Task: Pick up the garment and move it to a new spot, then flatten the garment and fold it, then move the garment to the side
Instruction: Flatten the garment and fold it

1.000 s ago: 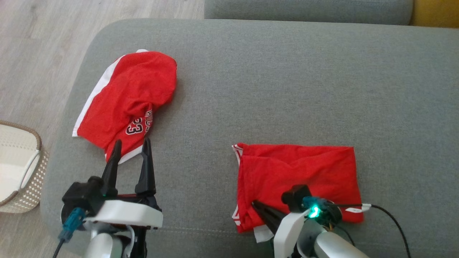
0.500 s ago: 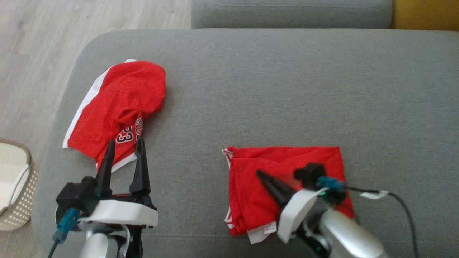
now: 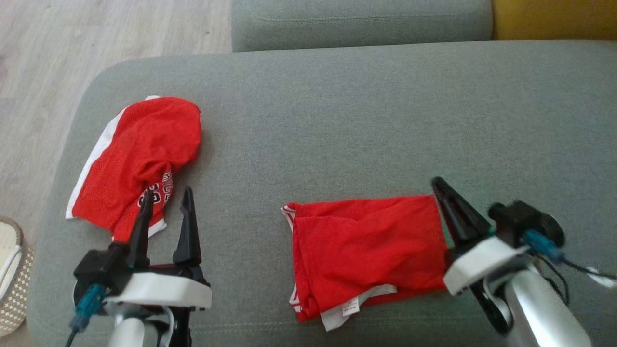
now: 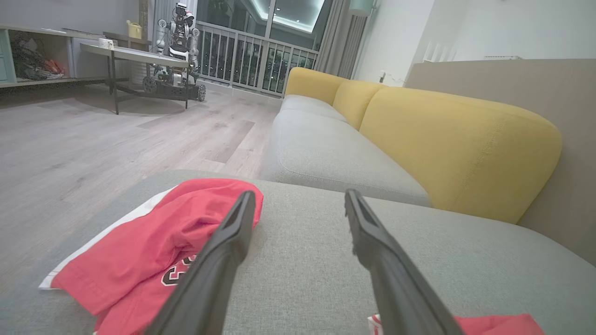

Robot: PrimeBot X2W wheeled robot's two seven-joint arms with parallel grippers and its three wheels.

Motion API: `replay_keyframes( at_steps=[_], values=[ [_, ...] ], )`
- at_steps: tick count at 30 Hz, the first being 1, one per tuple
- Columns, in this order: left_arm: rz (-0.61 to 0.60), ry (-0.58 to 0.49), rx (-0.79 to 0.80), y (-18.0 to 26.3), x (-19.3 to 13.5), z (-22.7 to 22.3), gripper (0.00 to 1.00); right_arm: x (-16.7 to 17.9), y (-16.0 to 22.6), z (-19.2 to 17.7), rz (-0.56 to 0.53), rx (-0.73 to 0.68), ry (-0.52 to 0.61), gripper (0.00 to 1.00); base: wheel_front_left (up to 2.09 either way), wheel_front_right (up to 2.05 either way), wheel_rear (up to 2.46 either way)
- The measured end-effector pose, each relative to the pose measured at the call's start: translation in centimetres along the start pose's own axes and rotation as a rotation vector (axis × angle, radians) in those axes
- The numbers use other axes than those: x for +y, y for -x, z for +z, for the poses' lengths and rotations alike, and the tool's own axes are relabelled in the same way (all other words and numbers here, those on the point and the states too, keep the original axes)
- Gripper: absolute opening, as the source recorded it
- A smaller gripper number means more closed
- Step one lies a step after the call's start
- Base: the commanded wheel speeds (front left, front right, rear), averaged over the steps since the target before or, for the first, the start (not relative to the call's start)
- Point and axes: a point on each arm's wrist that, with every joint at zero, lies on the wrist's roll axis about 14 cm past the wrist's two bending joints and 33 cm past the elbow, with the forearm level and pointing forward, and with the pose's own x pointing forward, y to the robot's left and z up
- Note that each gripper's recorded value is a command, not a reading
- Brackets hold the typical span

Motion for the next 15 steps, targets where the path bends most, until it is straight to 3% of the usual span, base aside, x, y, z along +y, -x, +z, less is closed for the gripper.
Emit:
replay_keyframes(
  at_steps=[3,4,5,15],
  values=[
    [-0.004,0.002,0.013,0.4,-0.2,-0.4,1.00,-1.3,1.4,0.2,-0.063,-0.018,0.014,0.00,0.00,0.00,0.00],
    [-0.004,0.003,0.020,0.5,-0.2,-0.6,1.00,-1.7,1.7,0.3,-0.082,-0.023,0.020,0.65,0.00,0.00,0.00],
    [-0.006,0.004,0.026,0.7,-0.3,-0.8,1.00,-2.0,2.1,0.2,-0.103,-0.025,0.016,1.00,0.00,0.00,0.00],
    [-0.003,0.005,0.050,1.6,-0.4,-1.5,1.00,-3.2,4.5,-0.9,-0.199,-0.006,-0.020,1.00,0.00,0.00,0.00]
  ],
)
